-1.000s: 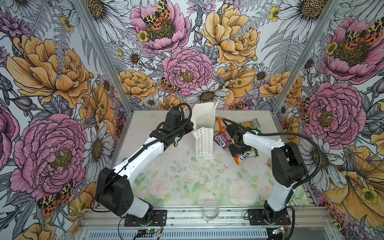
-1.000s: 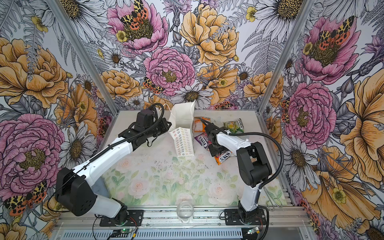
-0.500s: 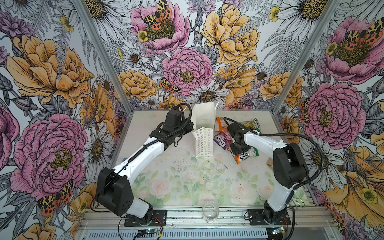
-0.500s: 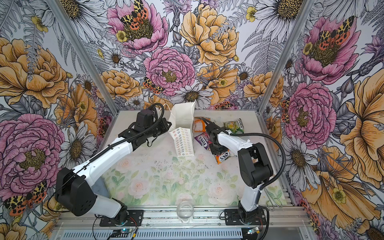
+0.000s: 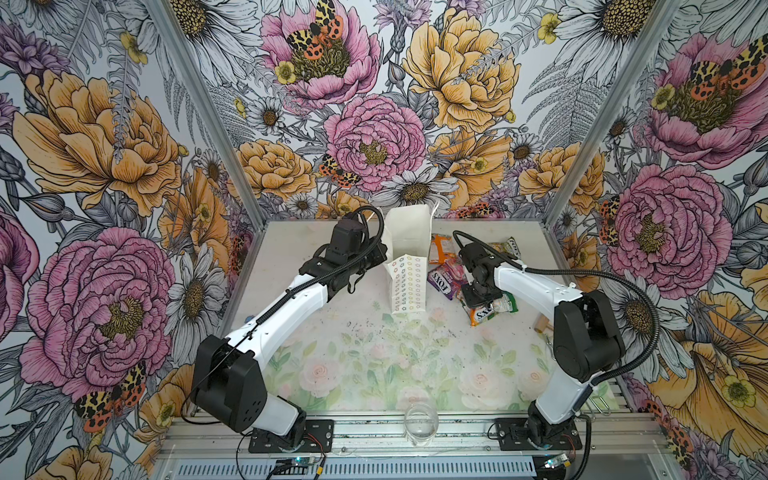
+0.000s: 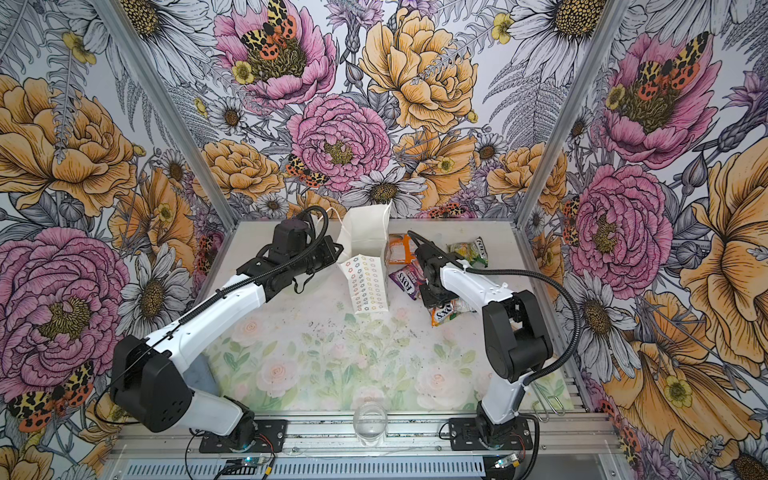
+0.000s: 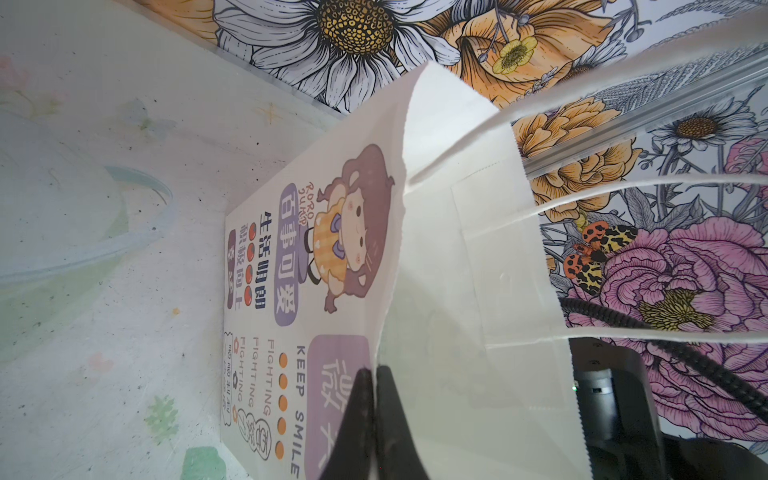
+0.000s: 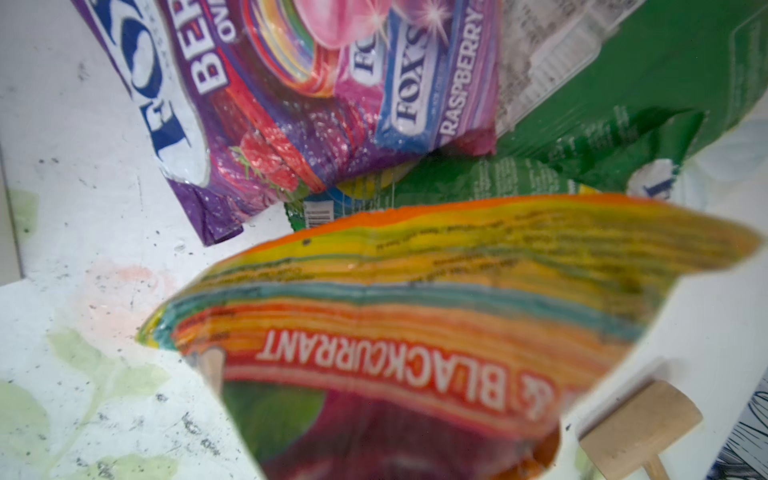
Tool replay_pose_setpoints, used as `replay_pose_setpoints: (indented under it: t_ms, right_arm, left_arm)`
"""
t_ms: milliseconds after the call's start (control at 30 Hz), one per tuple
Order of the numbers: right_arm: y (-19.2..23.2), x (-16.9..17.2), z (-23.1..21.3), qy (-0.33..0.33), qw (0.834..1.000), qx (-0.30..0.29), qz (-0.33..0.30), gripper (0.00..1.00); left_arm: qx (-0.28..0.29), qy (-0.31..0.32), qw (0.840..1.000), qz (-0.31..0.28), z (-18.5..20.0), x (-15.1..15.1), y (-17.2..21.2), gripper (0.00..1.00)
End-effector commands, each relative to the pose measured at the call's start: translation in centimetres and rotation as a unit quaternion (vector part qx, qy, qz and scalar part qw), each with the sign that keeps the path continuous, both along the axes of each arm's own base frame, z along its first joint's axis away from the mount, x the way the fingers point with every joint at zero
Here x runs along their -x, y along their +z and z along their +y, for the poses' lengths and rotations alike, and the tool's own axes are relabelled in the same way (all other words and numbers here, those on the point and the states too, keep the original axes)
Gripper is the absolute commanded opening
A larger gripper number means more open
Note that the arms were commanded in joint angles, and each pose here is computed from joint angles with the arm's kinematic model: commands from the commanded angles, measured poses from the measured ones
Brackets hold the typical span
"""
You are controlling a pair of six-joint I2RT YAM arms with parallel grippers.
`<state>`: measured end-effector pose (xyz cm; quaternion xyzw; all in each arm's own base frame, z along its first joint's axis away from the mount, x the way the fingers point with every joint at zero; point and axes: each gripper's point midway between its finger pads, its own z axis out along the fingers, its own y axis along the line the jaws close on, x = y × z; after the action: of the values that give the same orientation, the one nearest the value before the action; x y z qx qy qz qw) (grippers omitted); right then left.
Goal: Place the snacks into the paper bag
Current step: 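Grasp the multicolour Fox's fruits packet with the right gripper, then lift the fruits packet with the right gripper up above the bag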
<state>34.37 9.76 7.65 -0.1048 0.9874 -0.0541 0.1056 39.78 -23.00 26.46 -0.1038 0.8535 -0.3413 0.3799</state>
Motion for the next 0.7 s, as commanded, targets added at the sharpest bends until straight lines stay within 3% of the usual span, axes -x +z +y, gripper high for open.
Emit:
replay_pose_setpoints:
  t_ms: [0, 267, 667]
  right_arm:
    - [2.3, -0.7, 0.3, -0.007, 0.999, -0.026, -0.039, 0.0]
    - [4.8, -0.7, 0.9, -0.013, 0.996, -0.063, -0.067, 0.0]
    - [11.9, -1.0, 2.0, -0.025, 0.979, -0.14, -0.148, 0.0]
  left_arm:
    - [0.011, -0.007, 1.0, -0.008, 0.0, 0.5, 0.8, 0.0]
    - [0.011, -0.006, 1.0, -0.008, 0.1, 0.5, 0.8, 0.0]
    - [0.012, -0.004, 1.0, -0.009, 0.2, 0.6, 0.8, 0.0]
